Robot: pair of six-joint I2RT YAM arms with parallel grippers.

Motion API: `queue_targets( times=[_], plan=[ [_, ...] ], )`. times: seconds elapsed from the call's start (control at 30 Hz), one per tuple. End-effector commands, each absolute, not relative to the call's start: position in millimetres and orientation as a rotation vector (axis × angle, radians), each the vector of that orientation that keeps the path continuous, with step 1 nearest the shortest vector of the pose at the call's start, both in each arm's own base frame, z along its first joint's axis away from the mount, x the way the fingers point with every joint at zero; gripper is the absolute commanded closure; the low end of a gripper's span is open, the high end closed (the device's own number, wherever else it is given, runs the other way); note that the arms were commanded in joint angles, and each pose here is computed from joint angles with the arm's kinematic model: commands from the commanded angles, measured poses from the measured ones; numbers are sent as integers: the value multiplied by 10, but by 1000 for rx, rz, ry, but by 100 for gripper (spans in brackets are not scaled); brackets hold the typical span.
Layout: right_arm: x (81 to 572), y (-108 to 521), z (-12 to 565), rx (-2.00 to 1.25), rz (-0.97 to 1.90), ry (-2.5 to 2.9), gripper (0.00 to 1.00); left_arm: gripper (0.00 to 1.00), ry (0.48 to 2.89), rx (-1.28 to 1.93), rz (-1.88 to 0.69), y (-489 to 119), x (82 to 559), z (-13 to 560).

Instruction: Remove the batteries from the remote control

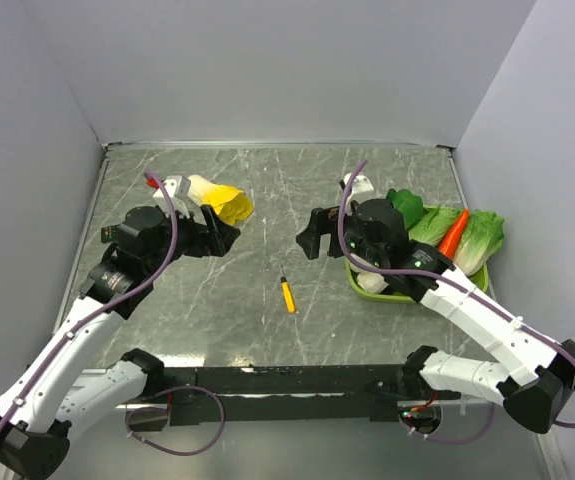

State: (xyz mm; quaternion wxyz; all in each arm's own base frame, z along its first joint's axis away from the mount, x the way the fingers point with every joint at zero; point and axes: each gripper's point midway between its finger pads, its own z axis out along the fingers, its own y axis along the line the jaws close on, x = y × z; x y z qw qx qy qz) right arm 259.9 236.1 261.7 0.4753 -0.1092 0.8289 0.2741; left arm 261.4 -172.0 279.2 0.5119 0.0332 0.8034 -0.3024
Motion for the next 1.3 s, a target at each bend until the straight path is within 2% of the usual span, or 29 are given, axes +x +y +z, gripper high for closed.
queue_targets(
  times=[0.0, 0.2, 0.3, 0.33, 0.47, 0.6, 0.8, 0.93, 1.1, 1.2, 1.23, 1.27],
  plan=[
    [2606, 2361, 2911, -237, 715, 1948, 0, 3, 1878, 58, -725, -1694, 2654, 2983],
    [2596, 2327, 2849, -213, 713, 1953, 0, 3, 1892, -11, -672, -1601, 2726, 2924],
    [2601, 2314, 2804, -183, 720, 1949, 0, 3, 1902, -274, -522, -1284, 2889, 2866],
    [2593, 2318, 2730, -178, 721, 1961, 0, 3, 1905, -445, -379, -1013, 2953, 2738],
    [2607, 2272, 2676, -125, 704, 1987, 0, 3, 1851, -818, -80, -409, 3017, 2599],
    [2557, 2275, 2696, -120, 725, 2001, 0, 3, 1744, -1177, -27, -68, 3104, 2746],
    [2400, 2291, 2688, -169, 787, 2002, 0, 1, 1629, -1630, 29, 247, 3424, 2466],
    [2268, 2341, 2748, -214, 884, 1935, 0, 8, 1539, -1799, 235, 573, 3568, 2077],
    [2252, 2269, 2664, -148, 881, 1947, 0, 9, 1571, -1918, 461, 813, 3726, 1527],
    [2169, 2348, 2697, -222, 943, 1910, 0, 17, 1616, -2012, 516, 900, 3820, 1276],
    [2139, 2378, 2685, -248, 965, 1897, 0, 22, 1626, -2026, 534, 918, 3853, 1220],
    [2142, 2374, 2601, -250, 959, 1904, 0, 22, 1613, -2035, 522, 937, 3945, 1240]
  ],
)
